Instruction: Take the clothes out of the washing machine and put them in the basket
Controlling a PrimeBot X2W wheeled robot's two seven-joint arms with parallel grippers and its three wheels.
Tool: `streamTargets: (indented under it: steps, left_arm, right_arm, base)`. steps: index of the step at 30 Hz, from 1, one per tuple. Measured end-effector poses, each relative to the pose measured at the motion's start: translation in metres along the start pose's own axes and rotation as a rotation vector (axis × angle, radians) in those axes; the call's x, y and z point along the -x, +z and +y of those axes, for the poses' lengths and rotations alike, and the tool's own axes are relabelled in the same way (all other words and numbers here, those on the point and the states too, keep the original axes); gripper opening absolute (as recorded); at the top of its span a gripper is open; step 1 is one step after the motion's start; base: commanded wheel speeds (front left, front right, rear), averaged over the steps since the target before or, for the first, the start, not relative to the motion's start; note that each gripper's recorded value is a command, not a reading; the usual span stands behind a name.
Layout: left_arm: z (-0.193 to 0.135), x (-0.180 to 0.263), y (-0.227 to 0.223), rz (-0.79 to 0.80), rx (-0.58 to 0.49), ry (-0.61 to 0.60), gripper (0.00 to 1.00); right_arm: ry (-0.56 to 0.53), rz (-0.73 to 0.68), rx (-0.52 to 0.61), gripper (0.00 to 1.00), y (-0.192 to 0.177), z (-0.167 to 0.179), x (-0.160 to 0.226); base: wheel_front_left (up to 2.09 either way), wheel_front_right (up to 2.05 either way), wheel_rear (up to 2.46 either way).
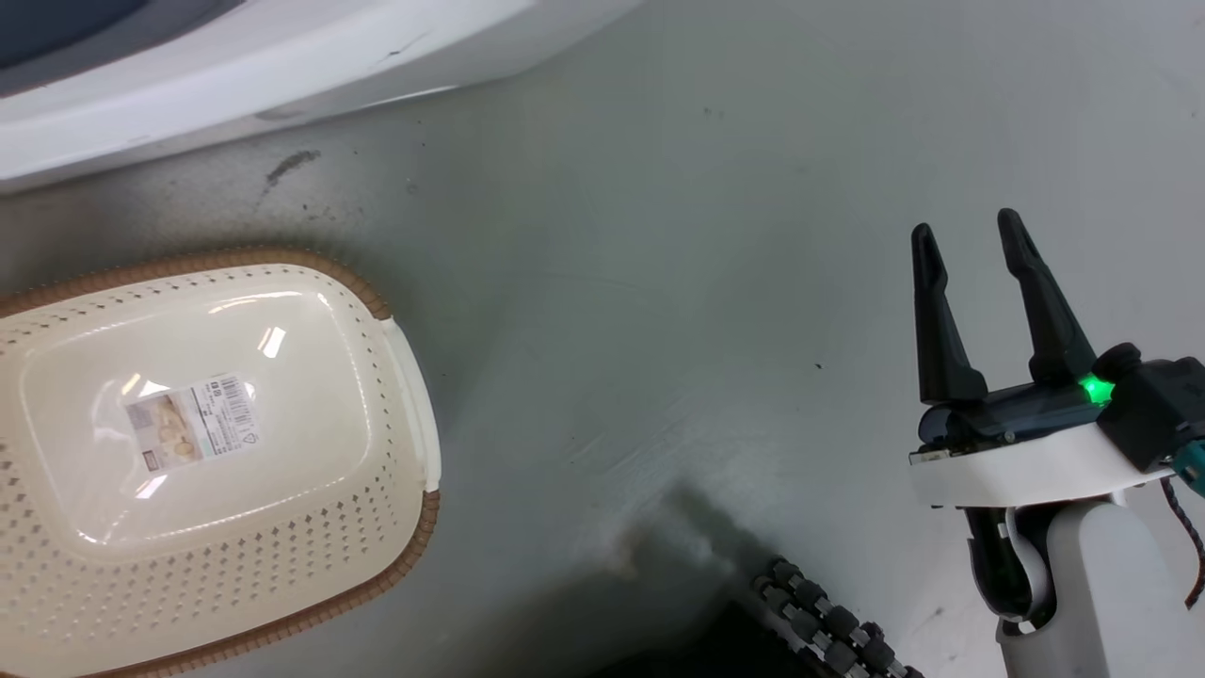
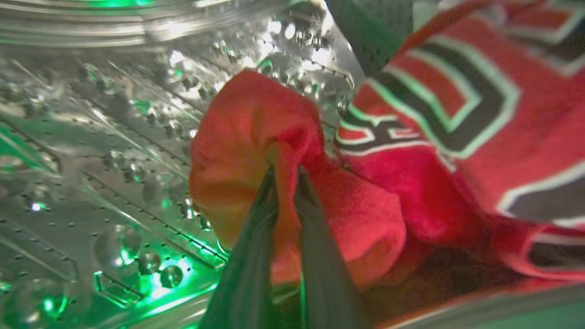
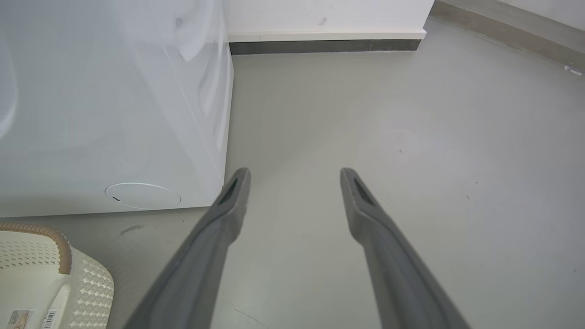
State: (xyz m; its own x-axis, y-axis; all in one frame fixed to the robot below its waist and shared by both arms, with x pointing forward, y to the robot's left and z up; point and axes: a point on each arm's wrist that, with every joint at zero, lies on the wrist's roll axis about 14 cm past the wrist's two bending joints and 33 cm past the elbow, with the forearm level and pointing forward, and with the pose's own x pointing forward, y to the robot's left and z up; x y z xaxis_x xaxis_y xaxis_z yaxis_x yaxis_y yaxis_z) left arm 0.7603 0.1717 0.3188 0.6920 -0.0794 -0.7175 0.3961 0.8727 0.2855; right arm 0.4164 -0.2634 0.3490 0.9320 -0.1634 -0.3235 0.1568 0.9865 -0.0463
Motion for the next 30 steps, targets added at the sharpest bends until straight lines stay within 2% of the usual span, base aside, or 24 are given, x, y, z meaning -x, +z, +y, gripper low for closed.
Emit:
streamTargets:
  steps: [7,12,23,30]
  left_arm:
    - [0.001,0.026,0.028,-0.175,0.016,0.003,0.00]
    - [-0.013,0.053,0.036,-0.300,0.018,-0.009,0.00]
    - [-0.024,0.146,0.038,-0.558,0.070,0.005,0.00]
    - [-0.022,0.206,0.031,-0.651,0.122,0.052,0.00]
  right_arm:
    - [-0.010,-0.066,0.014,1.00,0.024,-0.005,0.002]
    - [-0.016,-0.124,0.035,1.00,0.045,-0.009,0.008]
    - [0.003,-0.244,0.055,1.00,0.088,-0.003,0.035]
    - [0.043,-0.306,0.047,1.00,0.107,0.010,0.053]
  base:
    - [0.00,0.00,0.00]
    - [0.00,0.00,0.00]
    - [0.00,0.00,0.00]
    - [0.00,0.00,0.00]
